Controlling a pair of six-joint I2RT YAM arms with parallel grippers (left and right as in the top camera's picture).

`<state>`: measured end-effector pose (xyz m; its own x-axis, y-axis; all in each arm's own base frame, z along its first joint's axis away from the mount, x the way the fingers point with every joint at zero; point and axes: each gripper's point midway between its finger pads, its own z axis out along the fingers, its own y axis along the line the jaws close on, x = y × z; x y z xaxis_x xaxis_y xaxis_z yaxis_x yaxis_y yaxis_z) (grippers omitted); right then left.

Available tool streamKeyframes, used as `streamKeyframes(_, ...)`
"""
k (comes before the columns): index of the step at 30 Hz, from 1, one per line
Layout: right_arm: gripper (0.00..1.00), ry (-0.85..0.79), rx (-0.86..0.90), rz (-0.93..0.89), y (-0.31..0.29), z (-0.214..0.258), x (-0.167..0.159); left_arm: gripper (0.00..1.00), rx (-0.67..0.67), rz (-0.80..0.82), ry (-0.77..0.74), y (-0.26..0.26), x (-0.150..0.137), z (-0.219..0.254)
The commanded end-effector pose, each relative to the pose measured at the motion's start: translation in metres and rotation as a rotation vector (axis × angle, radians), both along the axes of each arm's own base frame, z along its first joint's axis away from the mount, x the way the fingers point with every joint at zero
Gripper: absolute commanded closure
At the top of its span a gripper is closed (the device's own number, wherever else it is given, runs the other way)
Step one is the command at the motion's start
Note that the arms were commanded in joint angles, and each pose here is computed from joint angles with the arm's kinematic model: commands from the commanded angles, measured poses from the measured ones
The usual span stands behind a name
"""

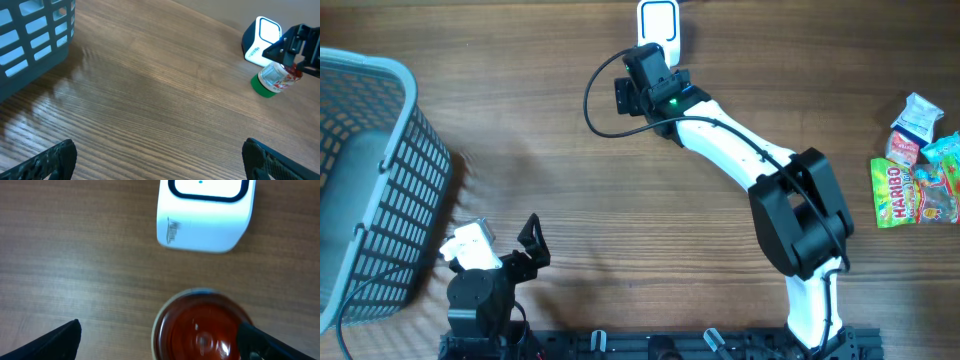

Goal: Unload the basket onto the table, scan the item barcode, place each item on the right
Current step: 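Carry the jar to the far right and release it by the pile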

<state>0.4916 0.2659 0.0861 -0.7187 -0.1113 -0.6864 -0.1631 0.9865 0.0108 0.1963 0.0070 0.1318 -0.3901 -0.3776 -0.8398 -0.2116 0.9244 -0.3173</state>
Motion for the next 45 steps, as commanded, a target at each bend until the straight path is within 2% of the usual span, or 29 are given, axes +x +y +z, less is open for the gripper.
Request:
streamKeyframes(1,0.0,-0.066,0.046,-0.005,-0.002,0.047,0.002,0.0,-0.01,-0.01,-0.006,-0.002,0.0,0.0)
streamKeyframes(7,0.0,-0.02,0.005,-0.033,-0.015,0.018,0.004,0.0,-0.011,-0.01,-0.006,-0.002,0.0,0.0)
streamKeyframes(13,0.0,0.08,-0.043,-0.08,-0.032,-0.053,0.011,0.0,-0.01,-0.01,-0.006,-0.002,0.0,0.0)
streamKeyframes(19,0.0,0.106,0.018,-0.029,-0.017,-0.062,0.009,0.0,-0.011,-0.01,-0.006,-0.002,0.0,0.0)
streamKeyframes(22,0.15,0.101,0.011,-0.036,-0.019,-0.062,0.01,0.0,-0.011,-0.01,-0.006,-0.002,0.0,0.0)
streamKeyframes(24,0.33,0.094,-0.001,-0.048,-0.022,-0.061,0.012,0.0,-0.01,-0.01,-0.006,-0.002,0.0,0.0)
streamKeyframes(31,0.34,0.128,-0.02,-0.062,-0.034,-0.051,0.005,0.0,-0.01,-0.01,-0.006,-0.002,0.0,0.0)
streamKeyframes(35,0.36,0.207,-0.056,-0.139,-0.084,-0.024,-0.009,0.0,-0.011,-0.01,-0.006,-0.002,0.0,0.0)
streamKeyframes(38,0.37,0.302,-0.089,-0.249,-0.149,-0.011,-0.023,0.0,-0.01,-0.01,-0.006,-0.002,0.0,0.0)
streamKeyframes(42,0.37,0.43,-0.121,-0.405,-0.241,-0.014,-0.041,0.0,-0.01,-0.01,-0.006,-0.002,0.0,0.0)
streamKeyframes(45,0.37,0.452,-0.125,-0.494,-0.307,-0.022,-0.045,0.0,-0.011,-0.01,-0.006,-0.002,0.0,0.0)
